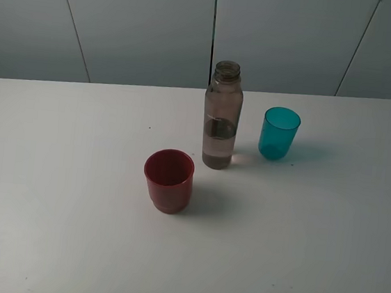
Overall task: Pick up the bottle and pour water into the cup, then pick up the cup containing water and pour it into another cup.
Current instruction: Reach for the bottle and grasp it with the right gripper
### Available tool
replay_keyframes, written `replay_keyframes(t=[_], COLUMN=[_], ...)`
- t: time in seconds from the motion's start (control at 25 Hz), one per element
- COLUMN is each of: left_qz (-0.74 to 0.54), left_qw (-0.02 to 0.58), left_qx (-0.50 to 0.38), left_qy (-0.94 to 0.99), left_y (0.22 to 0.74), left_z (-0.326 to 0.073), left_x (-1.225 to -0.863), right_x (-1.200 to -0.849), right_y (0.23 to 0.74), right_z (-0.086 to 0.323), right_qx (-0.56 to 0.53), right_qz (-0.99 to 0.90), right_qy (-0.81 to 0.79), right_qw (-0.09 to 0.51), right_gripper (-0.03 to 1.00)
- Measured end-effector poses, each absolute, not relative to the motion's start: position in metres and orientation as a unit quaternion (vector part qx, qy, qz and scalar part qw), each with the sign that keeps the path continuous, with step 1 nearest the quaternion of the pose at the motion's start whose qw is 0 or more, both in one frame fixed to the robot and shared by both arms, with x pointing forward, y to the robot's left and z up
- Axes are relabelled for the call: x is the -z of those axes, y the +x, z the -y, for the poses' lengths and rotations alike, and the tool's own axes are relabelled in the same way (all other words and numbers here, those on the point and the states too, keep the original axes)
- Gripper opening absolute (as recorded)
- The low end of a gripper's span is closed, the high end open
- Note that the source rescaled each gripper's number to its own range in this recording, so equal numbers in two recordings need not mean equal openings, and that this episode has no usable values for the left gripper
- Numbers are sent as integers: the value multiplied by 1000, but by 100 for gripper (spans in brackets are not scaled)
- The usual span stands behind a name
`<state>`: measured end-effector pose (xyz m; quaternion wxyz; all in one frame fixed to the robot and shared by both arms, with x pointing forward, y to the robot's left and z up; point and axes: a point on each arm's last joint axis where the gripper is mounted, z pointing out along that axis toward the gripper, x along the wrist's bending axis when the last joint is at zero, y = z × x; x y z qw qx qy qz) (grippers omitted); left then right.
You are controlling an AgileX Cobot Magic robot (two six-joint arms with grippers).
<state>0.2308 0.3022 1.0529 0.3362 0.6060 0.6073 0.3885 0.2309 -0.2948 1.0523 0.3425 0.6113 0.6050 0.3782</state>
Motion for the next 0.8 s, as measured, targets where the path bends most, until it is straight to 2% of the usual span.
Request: replay_keyframes(t=[0.8], left_qz=[-607], left_qw=[336], left_qx=[-388], left_qy=[606], left_y=[231], left_z=[-302], left_x=[-1053], right_x=[-1052], right_y=[231], right_z=[295], right_qx=[-378], right_qz=[-605], right_qy=[611], right_qw=[343], right_gripper=[100])
